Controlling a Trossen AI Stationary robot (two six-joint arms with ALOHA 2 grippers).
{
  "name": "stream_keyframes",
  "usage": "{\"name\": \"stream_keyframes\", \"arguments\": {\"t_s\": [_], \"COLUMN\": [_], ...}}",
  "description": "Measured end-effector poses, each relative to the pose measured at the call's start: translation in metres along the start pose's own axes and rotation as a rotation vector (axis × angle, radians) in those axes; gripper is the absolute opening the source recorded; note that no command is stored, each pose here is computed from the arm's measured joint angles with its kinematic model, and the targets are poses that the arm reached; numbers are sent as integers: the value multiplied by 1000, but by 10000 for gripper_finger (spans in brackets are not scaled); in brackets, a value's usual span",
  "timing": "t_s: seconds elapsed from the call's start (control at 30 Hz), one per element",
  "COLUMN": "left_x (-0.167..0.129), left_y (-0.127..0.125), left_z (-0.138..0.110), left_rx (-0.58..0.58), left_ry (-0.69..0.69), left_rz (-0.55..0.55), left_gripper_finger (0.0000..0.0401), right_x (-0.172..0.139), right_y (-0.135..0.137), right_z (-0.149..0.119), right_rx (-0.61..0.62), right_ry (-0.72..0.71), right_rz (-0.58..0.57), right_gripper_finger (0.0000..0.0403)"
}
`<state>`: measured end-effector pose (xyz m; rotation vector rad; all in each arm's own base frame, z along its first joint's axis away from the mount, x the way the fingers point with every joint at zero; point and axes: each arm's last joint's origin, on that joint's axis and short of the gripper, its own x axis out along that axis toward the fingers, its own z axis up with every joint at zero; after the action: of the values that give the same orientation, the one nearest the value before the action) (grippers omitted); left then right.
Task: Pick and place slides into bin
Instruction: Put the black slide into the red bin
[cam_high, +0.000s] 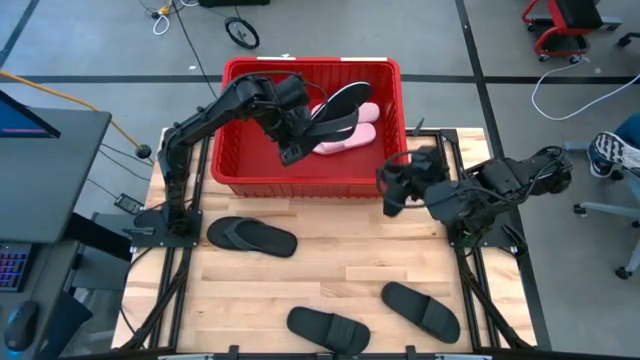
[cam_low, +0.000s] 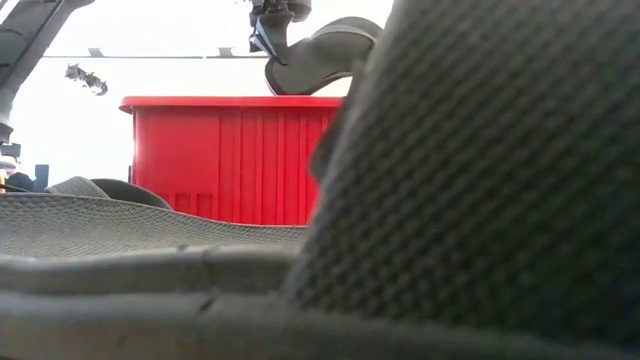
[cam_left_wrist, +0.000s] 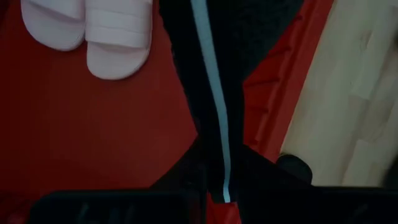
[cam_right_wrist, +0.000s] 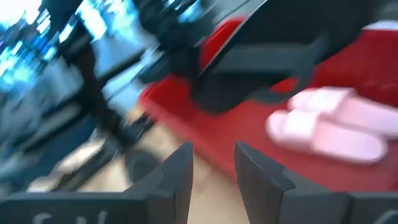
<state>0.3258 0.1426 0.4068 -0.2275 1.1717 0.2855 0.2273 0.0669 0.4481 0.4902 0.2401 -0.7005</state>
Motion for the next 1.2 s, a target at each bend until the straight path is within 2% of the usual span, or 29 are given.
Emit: {"name": "stream_keyframes", "arguments": {"t_s": [0.07, 0.23, 0.37, 0.5, 0.63, 0.77, 0.83, 0.97, 1.07, 1.2], "left_x": [-1, -3, -4, -4, -4, -4, -4, -4, -4, -3], "left_y": [0, -9, -18, -25, -31, -36, -38, -45, -49, -54], "left_z": [0, -1, -1, -1, -1, -1, -1, -2, -1, 1], "left_rx": [2, 103, 203, 303, 357, 382, 409, 444, 460, 464], "left_ry": [-4, -17, -31, -41, -43, -44, -46, -48, -53, -73], "left_rz": [-7, -107, -178, -202, -208, -215, -220, -225, -228, -230], "left_gripper_finger": [52, 52, 52, 52, 52, 52, 52, 52, 52, 52], "right_x": [5, 26, 45, 56, 49, 33, 28, 25, 29, 40], "right_y": [-3, -18, -34, -51, -64, -72, -76, -85, -90, -87], "right_z": [4, 18, 32, 55, 84, 105, 111, 107, 97, 88], "right_rx": [-1, -117, -243, -258, -274, -276, -266, -263, -319, -370], "right_ry": [-45, -52, 9, 43, 53, 138, 172, 281, 375, 419], "right_rz": [-51, -144, -172, -156, -64, 173, 254, 253, 238, 261], "right_gripper_finger": [124, 122, 126, 130, 131, 130, 130, 130, 130, 130]}}
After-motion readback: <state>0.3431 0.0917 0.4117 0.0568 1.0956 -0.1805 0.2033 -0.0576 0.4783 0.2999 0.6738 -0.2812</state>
